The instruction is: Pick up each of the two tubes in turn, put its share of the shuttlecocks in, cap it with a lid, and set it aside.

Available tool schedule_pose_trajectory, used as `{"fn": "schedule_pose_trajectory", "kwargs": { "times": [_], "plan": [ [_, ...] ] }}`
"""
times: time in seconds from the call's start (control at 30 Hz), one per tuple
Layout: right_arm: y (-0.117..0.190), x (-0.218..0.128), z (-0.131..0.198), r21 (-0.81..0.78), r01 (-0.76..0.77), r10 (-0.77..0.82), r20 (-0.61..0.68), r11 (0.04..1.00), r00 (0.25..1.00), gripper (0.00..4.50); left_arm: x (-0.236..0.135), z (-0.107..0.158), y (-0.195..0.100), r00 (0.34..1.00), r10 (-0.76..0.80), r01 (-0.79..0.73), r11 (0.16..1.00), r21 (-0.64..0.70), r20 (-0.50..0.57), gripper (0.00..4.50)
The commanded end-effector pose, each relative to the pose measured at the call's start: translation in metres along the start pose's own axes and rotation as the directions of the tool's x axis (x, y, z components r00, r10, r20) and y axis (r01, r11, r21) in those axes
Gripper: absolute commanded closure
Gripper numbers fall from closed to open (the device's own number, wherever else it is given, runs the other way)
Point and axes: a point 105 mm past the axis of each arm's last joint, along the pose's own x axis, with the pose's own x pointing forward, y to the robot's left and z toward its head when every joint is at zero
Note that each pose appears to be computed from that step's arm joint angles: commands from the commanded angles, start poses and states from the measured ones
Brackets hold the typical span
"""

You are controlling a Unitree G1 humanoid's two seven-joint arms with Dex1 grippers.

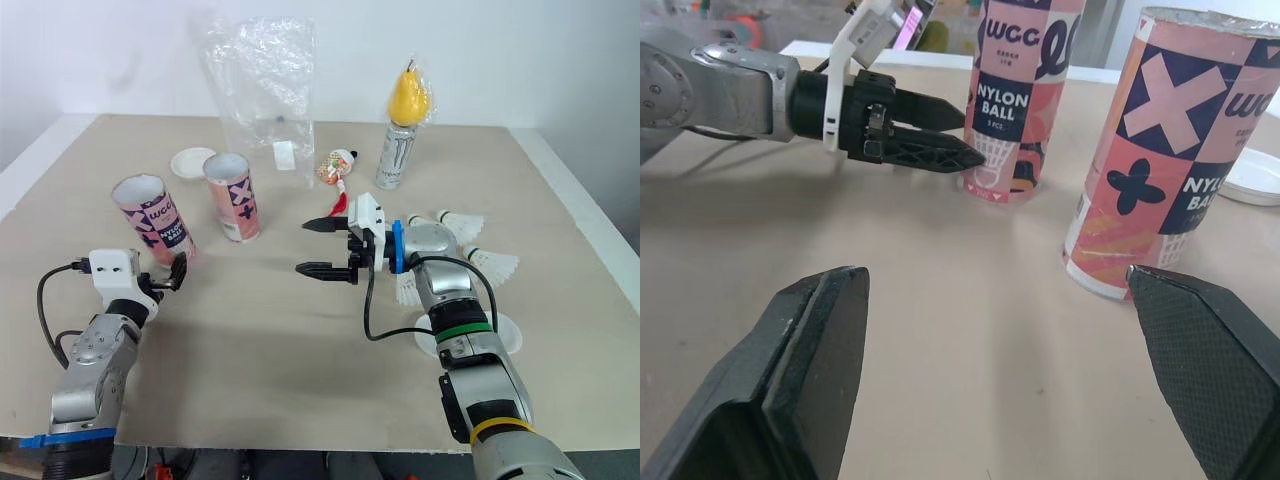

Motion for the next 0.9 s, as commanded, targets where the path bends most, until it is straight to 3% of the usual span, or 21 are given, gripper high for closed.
{"fn": "schedule_pose_trajectory", "kwargs": {
  "times": [0.03,0.37,0.9],
  "plan": [
    [-0.006,0.000,0.015,-0.053,0.013,-0.011,0.028,0.999,1.000,0.09,0.006,0.013,0.004,0.998,-0.020,0.020,1.000,0.009,0.052,0.00],
    [-0.007,0.003,0.018,-0.075,0.015,-0.013,0.020,0.997,1.000,0.09,0.037,0.015,-0.009,0.987,-0.152,0.151,0.988,0.014,0.048,0.00],
    [-0.004,0.000,0.020,-0.081,0.024,-0.023,0.016,0.996,1.000,0.09,0.070,0.004,-0.003,0.983,-0.186,0.186,0.982,-0.017,-0.011,0.00]
  ]
}}
